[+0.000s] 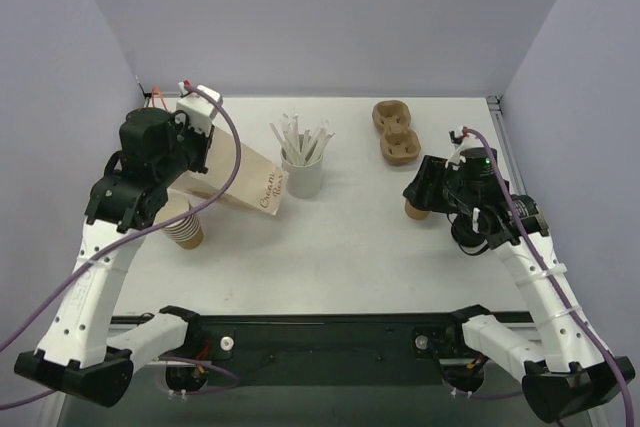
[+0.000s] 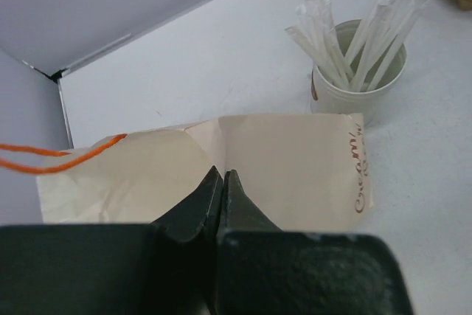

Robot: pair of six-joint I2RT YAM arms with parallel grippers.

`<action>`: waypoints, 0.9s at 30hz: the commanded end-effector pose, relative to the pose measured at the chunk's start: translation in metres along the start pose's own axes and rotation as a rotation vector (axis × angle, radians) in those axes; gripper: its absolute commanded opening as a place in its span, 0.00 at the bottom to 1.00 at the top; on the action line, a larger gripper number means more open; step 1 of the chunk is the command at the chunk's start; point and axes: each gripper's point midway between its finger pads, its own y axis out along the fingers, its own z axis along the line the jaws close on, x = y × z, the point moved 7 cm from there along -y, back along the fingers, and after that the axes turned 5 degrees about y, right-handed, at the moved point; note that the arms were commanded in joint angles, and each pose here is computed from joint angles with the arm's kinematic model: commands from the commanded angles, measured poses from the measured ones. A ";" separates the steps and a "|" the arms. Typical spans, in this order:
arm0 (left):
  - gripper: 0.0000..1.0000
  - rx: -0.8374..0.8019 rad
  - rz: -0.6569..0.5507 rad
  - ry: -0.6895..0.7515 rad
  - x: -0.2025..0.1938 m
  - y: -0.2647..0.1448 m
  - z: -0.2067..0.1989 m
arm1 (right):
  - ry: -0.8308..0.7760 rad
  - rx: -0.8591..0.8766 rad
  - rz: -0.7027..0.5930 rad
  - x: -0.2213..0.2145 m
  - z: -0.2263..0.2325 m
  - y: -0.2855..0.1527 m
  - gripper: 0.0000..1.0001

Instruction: Pack the takeout coffee

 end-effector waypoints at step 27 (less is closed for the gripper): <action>0.00 -0.957 -0.360 0.126 0.026 -0.088 -0.122 | 0.000 0.203 -0.041 -0.007 0.021 -0.051 0.58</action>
